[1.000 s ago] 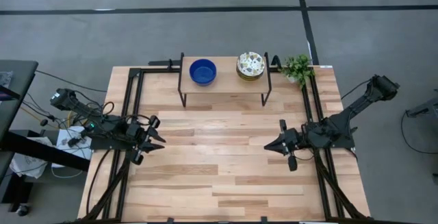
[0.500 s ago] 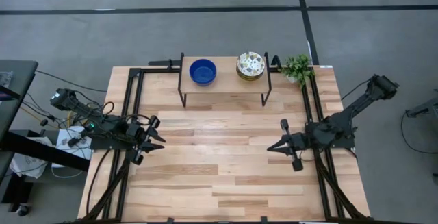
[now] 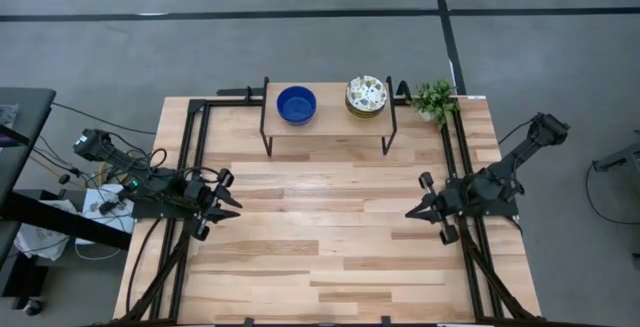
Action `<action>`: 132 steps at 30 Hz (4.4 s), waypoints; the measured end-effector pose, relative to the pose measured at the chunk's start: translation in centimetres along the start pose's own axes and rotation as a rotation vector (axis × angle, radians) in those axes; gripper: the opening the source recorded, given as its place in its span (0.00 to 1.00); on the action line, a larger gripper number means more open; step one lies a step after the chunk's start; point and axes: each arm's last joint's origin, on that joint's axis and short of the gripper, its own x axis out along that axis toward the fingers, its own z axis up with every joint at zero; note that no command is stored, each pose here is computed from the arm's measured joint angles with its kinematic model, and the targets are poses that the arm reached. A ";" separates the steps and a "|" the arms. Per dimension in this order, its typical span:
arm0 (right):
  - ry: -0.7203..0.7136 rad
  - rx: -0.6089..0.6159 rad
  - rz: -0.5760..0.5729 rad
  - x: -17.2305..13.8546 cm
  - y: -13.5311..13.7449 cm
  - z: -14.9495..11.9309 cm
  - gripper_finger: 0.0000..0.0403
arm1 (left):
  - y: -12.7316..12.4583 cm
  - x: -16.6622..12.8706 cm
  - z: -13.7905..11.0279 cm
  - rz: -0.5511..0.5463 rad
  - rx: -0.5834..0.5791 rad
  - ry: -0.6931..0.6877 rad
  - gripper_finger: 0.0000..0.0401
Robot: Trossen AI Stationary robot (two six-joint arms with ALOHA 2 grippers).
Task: Pick & Place Mini bowls
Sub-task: Return to Home Position
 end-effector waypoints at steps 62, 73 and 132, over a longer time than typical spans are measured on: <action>-0.051 0.061 -0.046 -2.4 -1.3 -2.6 0.00 | 0.0 0.3 -0.6 0.015 0.061 0.051 0.22; -0.050 0.061 -0.046 -2.4 -1.3 -2.6 0.00 | 0.0 0.3 -0.6 0.015 0.061 0.051 0.22; -0.050 0.061 -0.046 -2.4 -1.3 -2.6 0.00 | 0.0 0.3 -0.6 0.014 0.061 0.050 0.22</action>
